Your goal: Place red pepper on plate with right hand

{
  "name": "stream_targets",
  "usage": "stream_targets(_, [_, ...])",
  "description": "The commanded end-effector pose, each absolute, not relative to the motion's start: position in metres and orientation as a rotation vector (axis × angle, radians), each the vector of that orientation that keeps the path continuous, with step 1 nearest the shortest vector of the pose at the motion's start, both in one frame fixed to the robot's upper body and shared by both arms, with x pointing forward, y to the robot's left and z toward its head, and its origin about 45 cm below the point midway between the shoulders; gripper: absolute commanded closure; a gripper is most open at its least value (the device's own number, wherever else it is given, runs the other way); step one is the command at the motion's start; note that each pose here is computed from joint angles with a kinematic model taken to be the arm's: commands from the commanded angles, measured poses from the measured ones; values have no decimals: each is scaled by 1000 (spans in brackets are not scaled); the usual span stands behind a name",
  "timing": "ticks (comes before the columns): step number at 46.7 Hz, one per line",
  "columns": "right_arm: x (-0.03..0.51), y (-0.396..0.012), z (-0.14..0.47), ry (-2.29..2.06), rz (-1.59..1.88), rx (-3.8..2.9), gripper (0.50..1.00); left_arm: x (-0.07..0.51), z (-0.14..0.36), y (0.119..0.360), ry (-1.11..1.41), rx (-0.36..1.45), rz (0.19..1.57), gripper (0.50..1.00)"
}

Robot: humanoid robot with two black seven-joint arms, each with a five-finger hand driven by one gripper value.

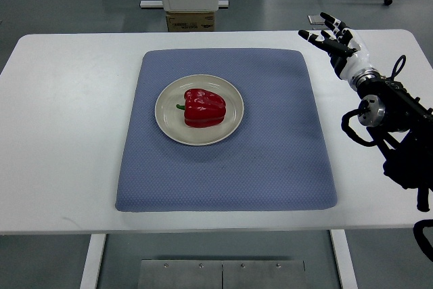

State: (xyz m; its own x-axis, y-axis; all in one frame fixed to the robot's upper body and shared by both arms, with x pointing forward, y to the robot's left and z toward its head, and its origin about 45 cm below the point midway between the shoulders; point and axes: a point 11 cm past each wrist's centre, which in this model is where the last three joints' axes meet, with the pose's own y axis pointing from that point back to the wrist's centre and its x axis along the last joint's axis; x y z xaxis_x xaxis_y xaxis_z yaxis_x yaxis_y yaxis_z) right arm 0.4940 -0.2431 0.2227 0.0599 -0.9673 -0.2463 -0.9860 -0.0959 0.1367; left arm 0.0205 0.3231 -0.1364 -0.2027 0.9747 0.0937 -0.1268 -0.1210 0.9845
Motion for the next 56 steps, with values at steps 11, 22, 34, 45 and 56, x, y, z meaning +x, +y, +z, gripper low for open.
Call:
stream_targets(11, [493,-241,221,2060,432,-2240,500,21,-136,323,1192,1083,1497,500])
stream_targets(22, [492,-242,218,2066,439,-2239,500,21,-136,323,1192,1083,1497,500])
stream_targets(34, [492,-242,218,2067,439,-2239,500,21,-136,323,1192,1083,1497,500])
stream_targets(45, [492,-242,218,2068,440,-2238,500,21,-136,323,1192,1083,1497,500])
stream_targets(56, [492,-243,217,2070,439,-2237,500,21,-136,323,1192,1083,1497,500])
